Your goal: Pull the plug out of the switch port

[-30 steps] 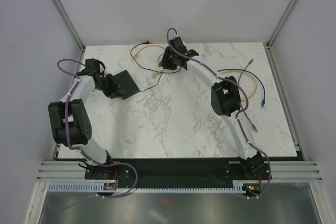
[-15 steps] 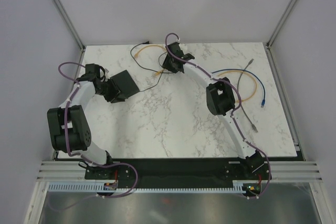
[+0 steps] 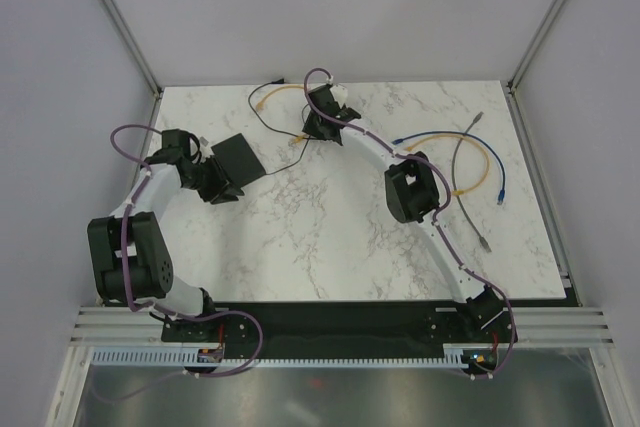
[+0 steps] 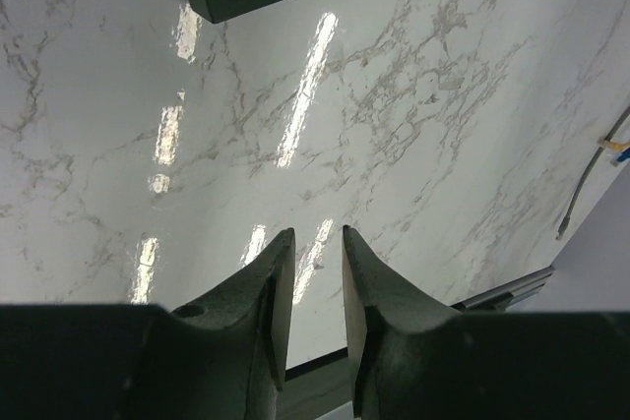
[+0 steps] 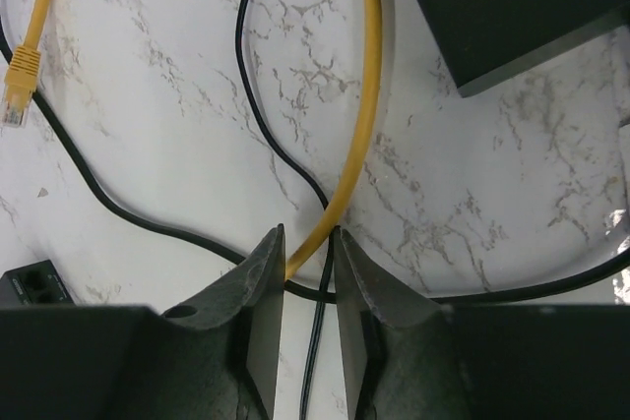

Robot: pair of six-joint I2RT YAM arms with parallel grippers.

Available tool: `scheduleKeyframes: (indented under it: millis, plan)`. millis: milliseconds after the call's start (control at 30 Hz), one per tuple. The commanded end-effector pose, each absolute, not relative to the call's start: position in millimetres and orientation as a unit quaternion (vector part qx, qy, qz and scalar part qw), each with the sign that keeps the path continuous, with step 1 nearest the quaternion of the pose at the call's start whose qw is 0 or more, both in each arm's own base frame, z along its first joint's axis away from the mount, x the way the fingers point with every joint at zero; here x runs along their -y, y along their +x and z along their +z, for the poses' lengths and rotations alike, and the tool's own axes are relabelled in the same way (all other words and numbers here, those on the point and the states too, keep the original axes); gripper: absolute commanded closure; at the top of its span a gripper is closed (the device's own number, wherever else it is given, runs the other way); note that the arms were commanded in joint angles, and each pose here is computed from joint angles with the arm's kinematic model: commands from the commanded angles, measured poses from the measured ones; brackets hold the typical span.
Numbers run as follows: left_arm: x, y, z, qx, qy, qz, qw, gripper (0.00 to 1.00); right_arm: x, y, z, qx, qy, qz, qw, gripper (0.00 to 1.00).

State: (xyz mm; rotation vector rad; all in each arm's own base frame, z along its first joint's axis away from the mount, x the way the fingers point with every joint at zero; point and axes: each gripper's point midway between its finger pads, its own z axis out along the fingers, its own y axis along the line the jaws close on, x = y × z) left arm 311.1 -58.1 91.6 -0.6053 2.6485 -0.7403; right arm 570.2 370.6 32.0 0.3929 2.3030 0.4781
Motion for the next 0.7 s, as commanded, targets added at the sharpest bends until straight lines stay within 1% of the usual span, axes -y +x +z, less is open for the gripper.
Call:
scheduleKeyframes:
  millis: [0, 67, 100, 167, 200, 300, 367, 433, 500, 667]
  plan:
    - [59, 311, 101, -0.926, -0.184, -0.271, 0.188, 0.67, -381, 567, 19, -0.9, 0.134, 0.175, 0.376, 0.67]
    - [59, 310, 100, -0.926, -0.184, -0.271, 0.187, 0.67, -380, 565, 12, -0.903, 0.135, 0.173, 0.37, 0.72]
    - [58, 309, 99, -0.927, -0.184, -0.27, 0.186, 0.67, -380, 564, 10, -0.904, 0.137, 0.171, 0.367, 0.78]
    - [59, 306, 99, -0.927, -0.182, -0.27, 0.186, 0.67, -379, 563, 13, -0.904, 0.142, 0.173, 0.365, 0.83]
    - [59, 304, 97, -0.928, -0.182, -0.269, 0.184, 0.67, -376, 565, 17, -0.901, 0.153, 0.177, 0.365, 0.89]
    - [58, 303, 98, -0.927, -0.182, -0.268, 0.186, 0.67, -373, 575, 40, -0.889, 0.184, 0.217, 0.359, 0.94]
    - [58, 305, 100, -0.927, -0.18, -0.27, 0.189, 0.67, -377, 581, 62, -0.878, 0.183, 0.251, 0.364, 1.0]
    - [57, 308, 102, -0.926, -0.179, -0.27, 0.193, 0.67, -374, 588, 94, -0.866, 0.18, 0.274, 0.379, 1.0]
    - [57, 312, 105, -0.925, -0.177, -0.272, 0.196, 0.67, -372, 589, 113, -0.861, 0.169, 0.289, 0.383, 1.0]
    - [57, 318, 107, -0.924, -0.178, -0.276, 0.196, 0.67, -360, 573, 168, -0.856, 0.122, 0.289, 0.41, 1.0]
